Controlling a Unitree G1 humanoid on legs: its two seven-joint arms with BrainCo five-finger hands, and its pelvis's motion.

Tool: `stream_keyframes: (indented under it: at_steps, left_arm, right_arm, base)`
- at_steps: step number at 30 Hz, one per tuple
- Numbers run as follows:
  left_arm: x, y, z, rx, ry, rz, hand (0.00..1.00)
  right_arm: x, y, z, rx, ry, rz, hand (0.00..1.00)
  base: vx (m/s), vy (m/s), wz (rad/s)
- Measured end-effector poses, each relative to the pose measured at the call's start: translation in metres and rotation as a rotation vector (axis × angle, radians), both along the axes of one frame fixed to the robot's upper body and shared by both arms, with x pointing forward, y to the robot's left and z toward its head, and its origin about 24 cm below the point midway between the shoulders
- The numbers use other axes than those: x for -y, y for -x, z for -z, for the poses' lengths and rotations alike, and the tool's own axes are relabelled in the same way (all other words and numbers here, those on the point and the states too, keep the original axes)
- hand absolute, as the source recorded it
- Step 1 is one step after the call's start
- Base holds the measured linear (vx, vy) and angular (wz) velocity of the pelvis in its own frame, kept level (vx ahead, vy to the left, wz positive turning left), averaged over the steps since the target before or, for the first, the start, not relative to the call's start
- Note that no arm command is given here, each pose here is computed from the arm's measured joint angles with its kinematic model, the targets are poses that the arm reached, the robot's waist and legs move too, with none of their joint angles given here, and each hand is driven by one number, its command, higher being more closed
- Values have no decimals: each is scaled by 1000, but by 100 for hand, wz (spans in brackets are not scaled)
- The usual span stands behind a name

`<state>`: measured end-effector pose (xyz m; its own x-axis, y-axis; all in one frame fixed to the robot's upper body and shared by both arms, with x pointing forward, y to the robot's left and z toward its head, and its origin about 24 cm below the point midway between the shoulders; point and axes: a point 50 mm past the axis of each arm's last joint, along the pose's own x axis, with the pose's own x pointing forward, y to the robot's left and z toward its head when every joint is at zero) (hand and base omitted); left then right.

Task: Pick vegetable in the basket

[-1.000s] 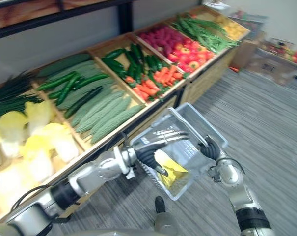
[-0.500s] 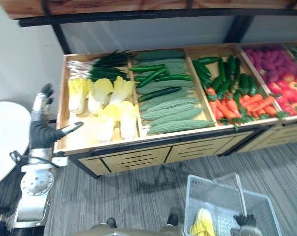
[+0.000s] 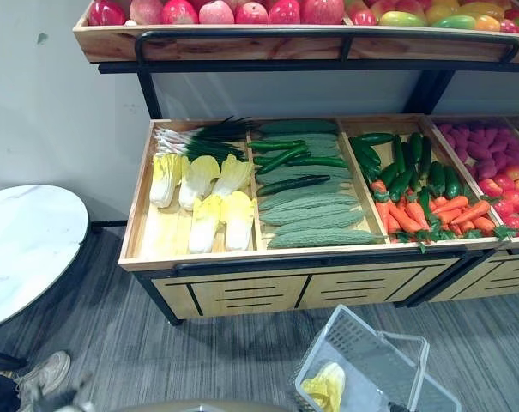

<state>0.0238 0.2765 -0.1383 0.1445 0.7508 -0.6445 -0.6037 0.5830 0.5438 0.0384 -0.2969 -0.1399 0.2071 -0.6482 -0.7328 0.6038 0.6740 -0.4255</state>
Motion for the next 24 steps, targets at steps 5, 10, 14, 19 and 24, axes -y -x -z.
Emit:
stream_keyframes:
  at_steps: [5,10,14,19,24]
  left_arm:
    - [26,32,18,-114,169,-36,0]
    - [31,19,21,-73,235,39,0]
    - [42,4,23,-58,277,157,0]
    - [47,-8,23,-60,295,292,0]
    - [41,-21,21,-68,280,368,0]
  right_arm:
    - [-5,-3,3,-9,-8,11,100]
    - [-7,-15,3,11,-16,0,100]
    - [-8,-23,2,28,-18,-4,100]
    - [-4,-39,-5,90,15,-26,100]
    - [-25,-78,-15,215,23,-161,100]
  base:
    - [77,3,-13]
    - [63,-3,-17]
    - [24,7,-27]
    - [-103,96,-43]
    - [-207,182,-126]
